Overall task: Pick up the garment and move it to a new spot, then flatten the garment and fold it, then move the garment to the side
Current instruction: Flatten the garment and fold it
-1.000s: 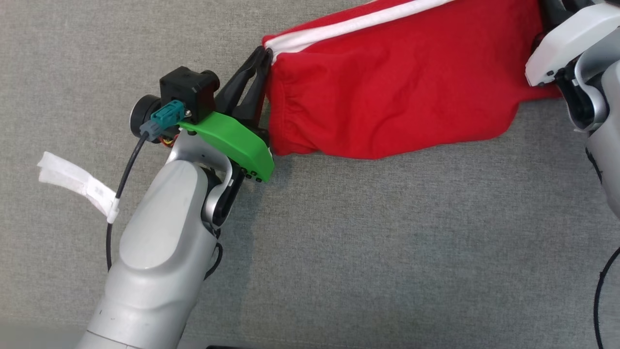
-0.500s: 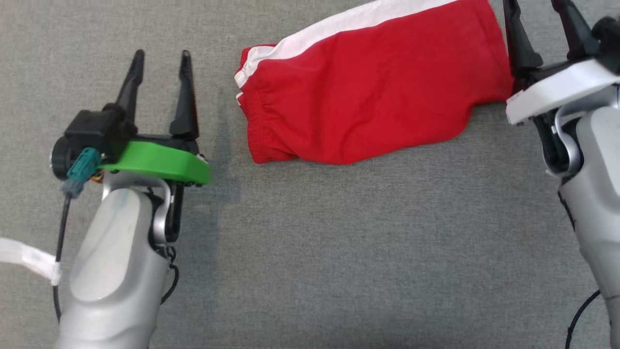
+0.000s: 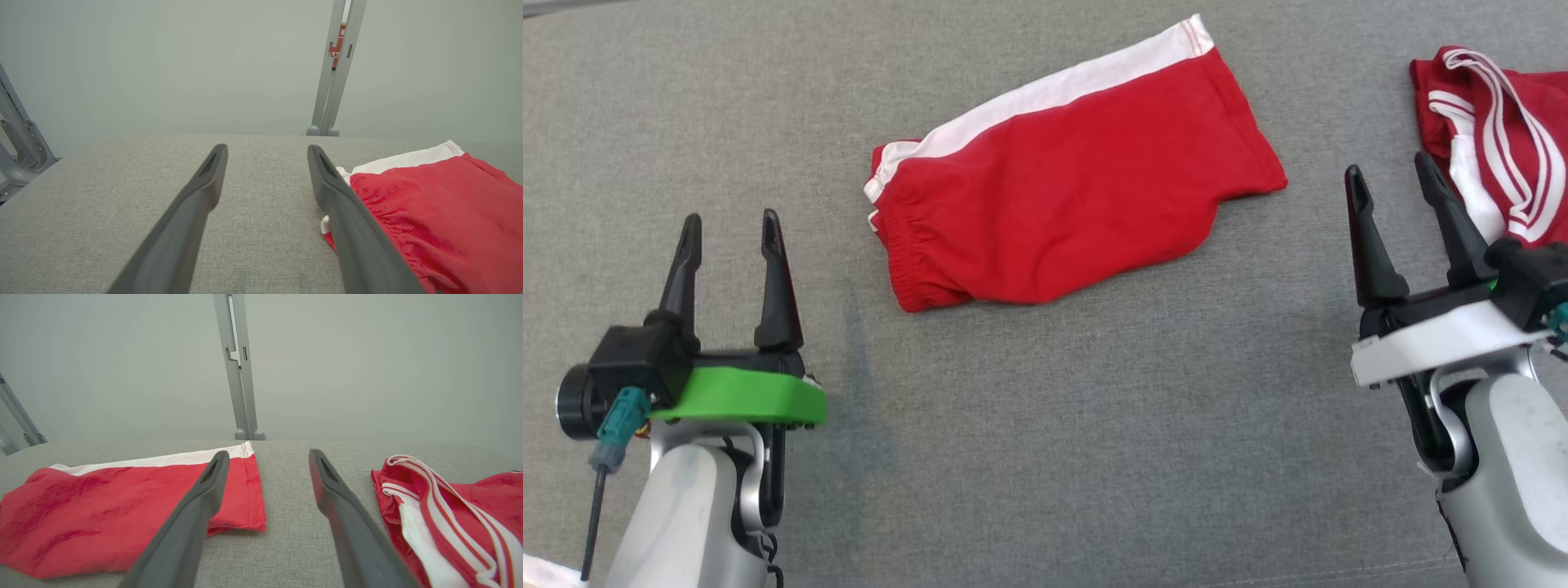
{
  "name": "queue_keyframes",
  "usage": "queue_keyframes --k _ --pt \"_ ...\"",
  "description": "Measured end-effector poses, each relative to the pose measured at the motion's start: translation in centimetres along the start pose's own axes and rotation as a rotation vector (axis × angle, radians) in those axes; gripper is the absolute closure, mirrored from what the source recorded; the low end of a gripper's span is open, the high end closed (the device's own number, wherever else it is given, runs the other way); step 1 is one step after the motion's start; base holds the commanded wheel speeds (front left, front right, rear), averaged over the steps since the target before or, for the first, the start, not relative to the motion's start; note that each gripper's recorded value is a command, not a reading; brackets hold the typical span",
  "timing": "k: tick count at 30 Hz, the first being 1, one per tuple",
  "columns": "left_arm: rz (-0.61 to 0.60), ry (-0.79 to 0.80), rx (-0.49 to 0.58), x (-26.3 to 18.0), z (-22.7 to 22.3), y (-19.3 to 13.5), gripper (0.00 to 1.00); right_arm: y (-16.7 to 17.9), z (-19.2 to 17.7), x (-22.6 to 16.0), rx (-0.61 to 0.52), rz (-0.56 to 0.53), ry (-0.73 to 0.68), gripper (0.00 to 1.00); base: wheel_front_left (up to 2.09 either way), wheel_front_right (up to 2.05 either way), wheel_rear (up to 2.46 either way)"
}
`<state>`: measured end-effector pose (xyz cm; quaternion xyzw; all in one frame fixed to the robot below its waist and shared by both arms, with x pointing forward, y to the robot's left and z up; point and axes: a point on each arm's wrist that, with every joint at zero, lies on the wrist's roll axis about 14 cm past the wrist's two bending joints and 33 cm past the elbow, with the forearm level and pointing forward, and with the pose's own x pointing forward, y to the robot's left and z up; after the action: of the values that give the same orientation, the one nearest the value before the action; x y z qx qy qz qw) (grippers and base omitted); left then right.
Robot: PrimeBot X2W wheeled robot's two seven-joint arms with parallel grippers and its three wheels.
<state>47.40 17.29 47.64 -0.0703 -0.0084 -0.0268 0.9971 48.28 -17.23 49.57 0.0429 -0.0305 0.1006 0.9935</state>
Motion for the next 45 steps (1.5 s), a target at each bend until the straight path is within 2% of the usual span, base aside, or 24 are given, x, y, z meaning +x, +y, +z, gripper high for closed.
queue_keyframes --k 11,27,35,45 --pt "-0.034 0.021 -0.023 -2.1 0.0 -2.1 0.0 -0.7 2.4 -4.7 -0.005 -0.061 -0.002 0.0 0.0 0.0 0.0" --pt "-0.036 0.017 -0.02 -2.0 0.2 -2.2 0.0 -0.9 2.4 -4.8 0.003 -0.073 0.012 0.0 0.0 0.0 0.0" --pt "-0.069 -0.023 -0.018 0.0 1.0 -2.9 0.0 -1.2 0.1 -1.9 -0.011 -0.037 0.081 0.0 0.0 0.0 0.0" --pt "-0.065 -0.016 -0.022 1.7 -0.4 -2.4 0.0 0.6 -8.8 3.8 0.014 0.065 0.316 0.0 0.0 0.0 0.0"
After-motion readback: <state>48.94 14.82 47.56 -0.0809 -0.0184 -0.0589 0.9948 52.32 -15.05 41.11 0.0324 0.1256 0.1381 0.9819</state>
